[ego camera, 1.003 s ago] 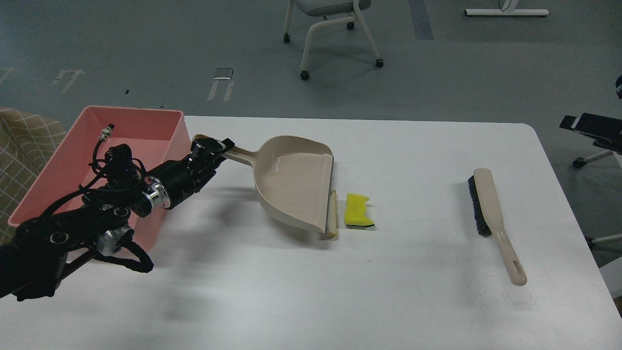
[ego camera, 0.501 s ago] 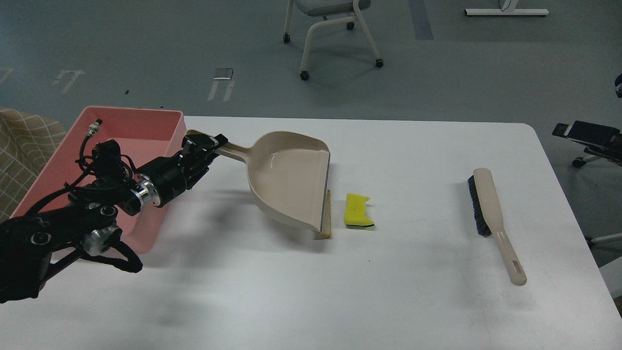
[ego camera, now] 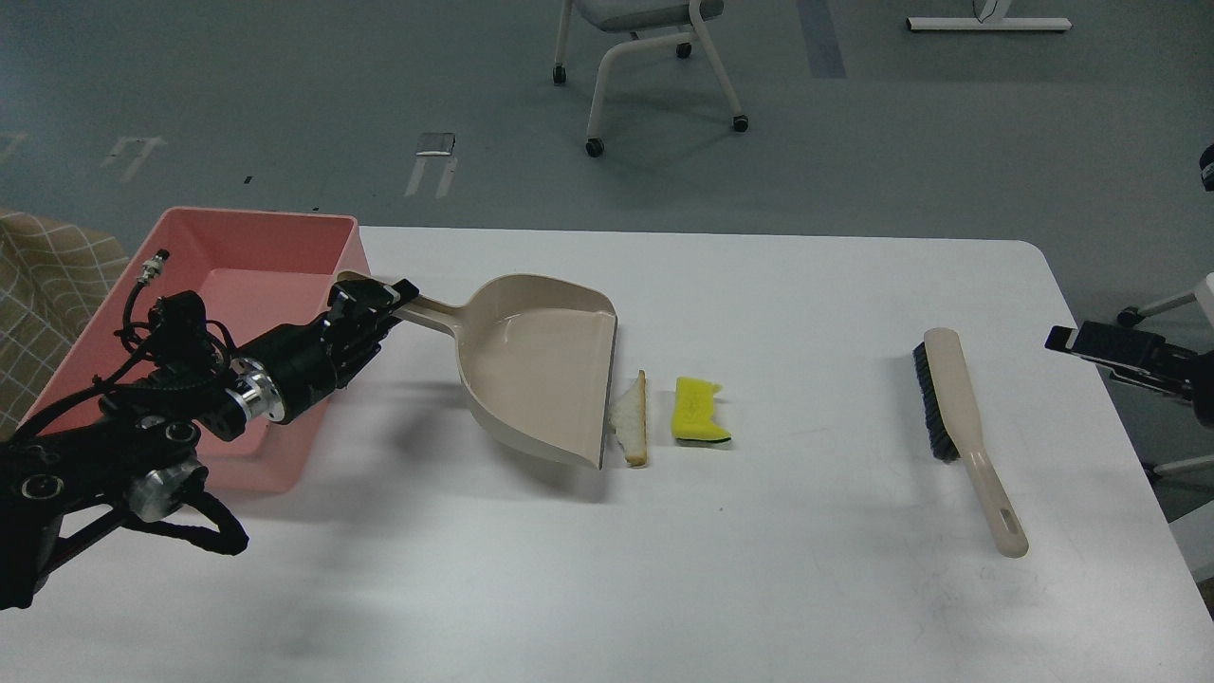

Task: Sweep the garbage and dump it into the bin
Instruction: 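Lower the dustpan flat beside the garbage and reach right gripper to brush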

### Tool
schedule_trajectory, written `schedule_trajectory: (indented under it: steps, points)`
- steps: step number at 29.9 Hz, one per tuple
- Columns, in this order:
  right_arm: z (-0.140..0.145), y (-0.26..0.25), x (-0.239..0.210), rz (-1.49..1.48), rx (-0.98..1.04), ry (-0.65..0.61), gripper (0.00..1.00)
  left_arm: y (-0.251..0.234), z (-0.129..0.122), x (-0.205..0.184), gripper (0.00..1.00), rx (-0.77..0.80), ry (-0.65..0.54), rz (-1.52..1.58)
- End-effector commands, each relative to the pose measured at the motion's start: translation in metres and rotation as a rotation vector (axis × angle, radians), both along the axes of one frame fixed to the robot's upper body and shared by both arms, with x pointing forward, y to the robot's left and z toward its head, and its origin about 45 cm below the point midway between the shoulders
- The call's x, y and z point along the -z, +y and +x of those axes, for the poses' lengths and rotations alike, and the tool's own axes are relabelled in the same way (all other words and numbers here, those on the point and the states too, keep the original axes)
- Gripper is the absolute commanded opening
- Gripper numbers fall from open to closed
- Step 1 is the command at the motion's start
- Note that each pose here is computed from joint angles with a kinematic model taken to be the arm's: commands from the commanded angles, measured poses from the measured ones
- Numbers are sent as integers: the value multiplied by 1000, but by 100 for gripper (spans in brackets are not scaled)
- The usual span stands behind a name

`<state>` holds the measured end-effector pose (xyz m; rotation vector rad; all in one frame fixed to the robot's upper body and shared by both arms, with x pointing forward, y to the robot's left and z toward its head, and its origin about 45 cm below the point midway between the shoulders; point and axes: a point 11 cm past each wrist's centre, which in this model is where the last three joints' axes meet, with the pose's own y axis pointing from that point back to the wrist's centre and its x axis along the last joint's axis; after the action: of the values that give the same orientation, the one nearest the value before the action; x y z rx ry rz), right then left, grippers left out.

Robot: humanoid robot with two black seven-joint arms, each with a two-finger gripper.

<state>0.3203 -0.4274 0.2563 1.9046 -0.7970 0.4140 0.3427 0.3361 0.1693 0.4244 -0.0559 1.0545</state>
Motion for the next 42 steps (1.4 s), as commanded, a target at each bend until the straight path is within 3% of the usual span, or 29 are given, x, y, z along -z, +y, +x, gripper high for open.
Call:
schedule_trajectory:
  steps: [1,12,42]
  points:
    - [-1,0,2,-1,1,5,91,-1,-5,6,0,1,6,-7]
    - [-4,4,9,-1,-6,28,88,0,-16,23,0,-34,31,-2]
    - [-2,6,4,4,-8,13,88,10,-17,18,2,-50,13,14]
